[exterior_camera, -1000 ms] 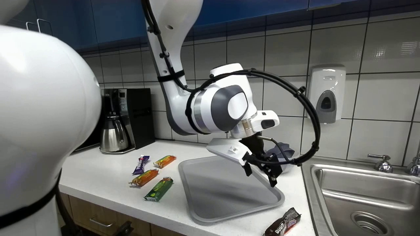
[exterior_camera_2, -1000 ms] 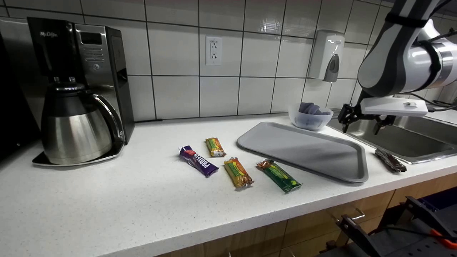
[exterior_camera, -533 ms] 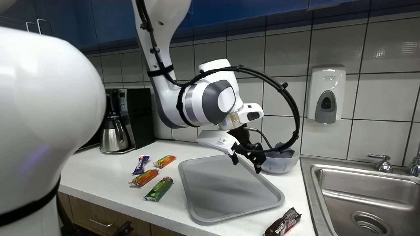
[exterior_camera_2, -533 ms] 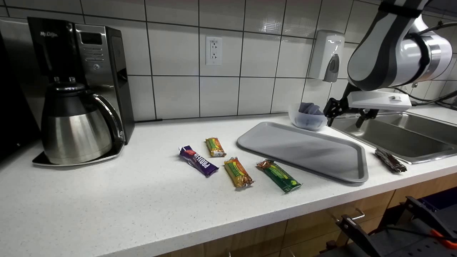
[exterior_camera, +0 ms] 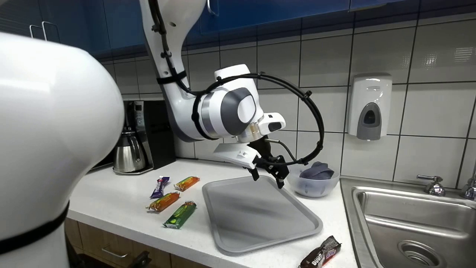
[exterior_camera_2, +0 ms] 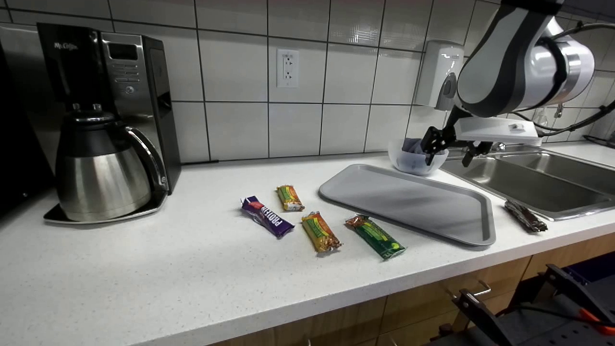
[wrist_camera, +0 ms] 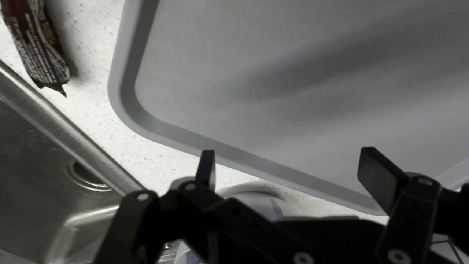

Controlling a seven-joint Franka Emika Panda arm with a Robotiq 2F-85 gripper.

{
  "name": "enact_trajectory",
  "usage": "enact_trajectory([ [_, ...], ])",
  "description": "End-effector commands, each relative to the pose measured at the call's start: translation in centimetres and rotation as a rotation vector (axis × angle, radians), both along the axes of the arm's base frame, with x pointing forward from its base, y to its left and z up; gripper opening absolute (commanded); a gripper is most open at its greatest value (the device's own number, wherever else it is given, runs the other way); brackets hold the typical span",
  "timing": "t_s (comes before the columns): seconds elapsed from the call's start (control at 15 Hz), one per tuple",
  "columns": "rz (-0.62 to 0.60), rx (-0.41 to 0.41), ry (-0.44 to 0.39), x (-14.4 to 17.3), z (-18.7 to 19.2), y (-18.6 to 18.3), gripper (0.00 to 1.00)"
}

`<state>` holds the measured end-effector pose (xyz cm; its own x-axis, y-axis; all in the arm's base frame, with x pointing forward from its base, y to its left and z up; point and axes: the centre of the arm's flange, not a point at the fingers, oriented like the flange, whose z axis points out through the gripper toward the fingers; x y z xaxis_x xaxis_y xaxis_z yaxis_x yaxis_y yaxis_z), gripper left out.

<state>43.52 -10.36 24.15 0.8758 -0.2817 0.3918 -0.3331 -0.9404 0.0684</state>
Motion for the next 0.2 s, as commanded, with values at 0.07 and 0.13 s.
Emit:
enact_trajectory([
  [0.07,0.007,-0.001,0.001,0.02,-0.01,0.3,1.0],
  [0.13,0.006,-0.001,0.001,0.0,-0.01,0.28,1.0],
])
